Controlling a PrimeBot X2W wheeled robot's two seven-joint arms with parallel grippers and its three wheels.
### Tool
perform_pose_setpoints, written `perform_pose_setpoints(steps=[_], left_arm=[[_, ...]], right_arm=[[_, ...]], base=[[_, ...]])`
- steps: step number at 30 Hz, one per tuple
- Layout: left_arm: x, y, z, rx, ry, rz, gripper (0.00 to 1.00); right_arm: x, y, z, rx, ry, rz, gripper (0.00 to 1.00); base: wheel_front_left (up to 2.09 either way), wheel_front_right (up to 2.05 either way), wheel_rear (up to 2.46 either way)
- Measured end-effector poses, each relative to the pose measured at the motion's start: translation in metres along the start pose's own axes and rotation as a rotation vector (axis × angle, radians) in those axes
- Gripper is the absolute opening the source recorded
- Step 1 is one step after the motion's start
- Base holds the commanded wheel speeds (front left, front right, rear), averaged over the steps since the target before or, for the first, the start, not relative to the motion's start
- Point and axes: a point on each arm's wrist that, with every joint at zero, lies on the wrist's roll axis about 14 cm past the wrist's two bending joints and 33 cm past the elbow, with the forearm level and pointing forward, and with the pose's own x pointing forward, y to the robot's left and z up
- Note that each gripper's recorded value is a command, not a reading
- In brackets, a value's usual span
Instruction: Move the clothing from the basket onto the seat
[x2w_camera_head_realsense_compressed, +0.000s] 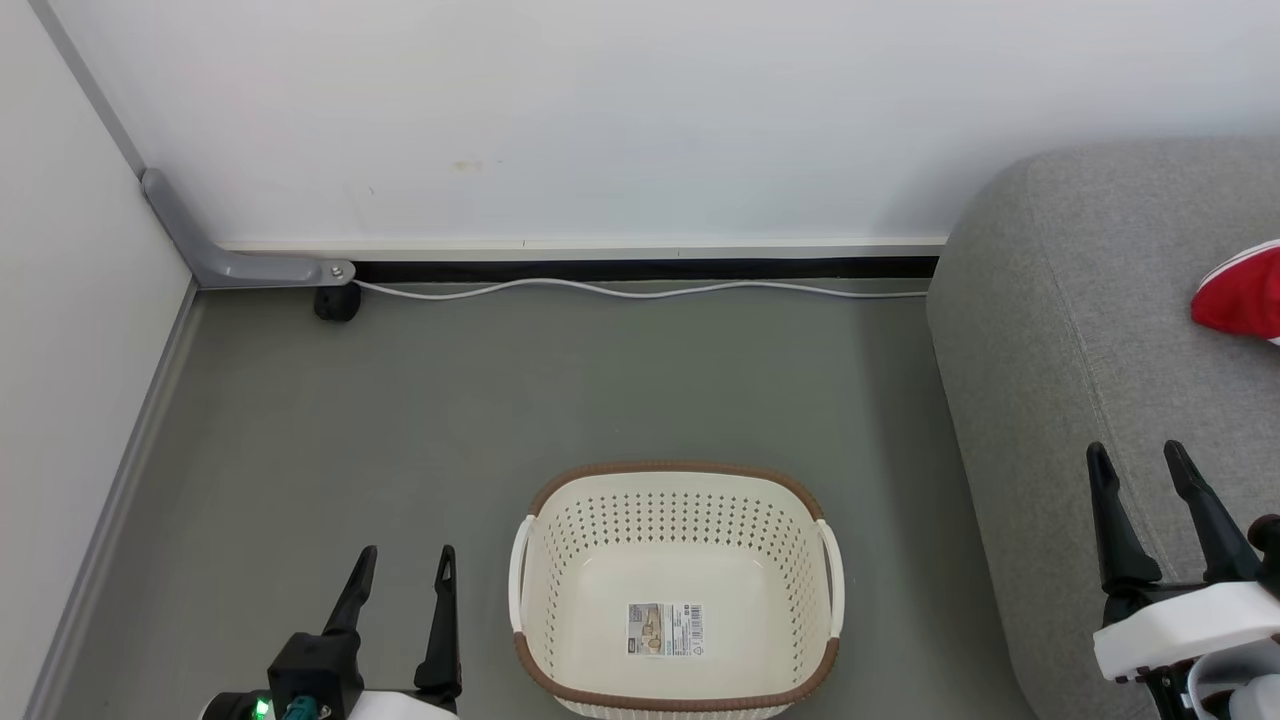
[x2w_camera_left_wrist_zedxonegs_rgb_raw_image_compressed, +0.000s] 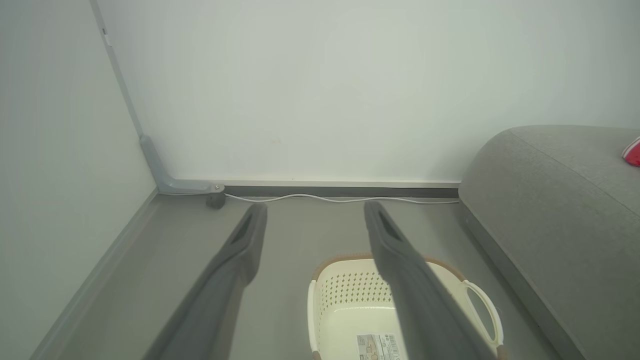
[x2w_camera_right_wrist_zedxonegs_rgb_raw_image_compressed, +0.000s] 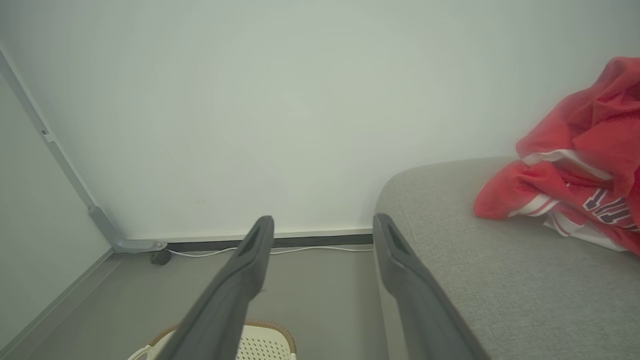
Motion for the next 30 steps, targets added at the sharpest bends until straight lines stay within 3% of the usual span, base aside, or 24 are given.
perform_pose_setpoints(steps=[30], left_arm=[[0.0031, -0.0100, -0.0042, -0.001, 0.014, -0.030, 1.00]], right_arm=[[-0.0016, -0.0065, -0.0027, -0.002, 0.009, -0.018, 1.00]], base=[[0.00, 0.00, 0.00]])
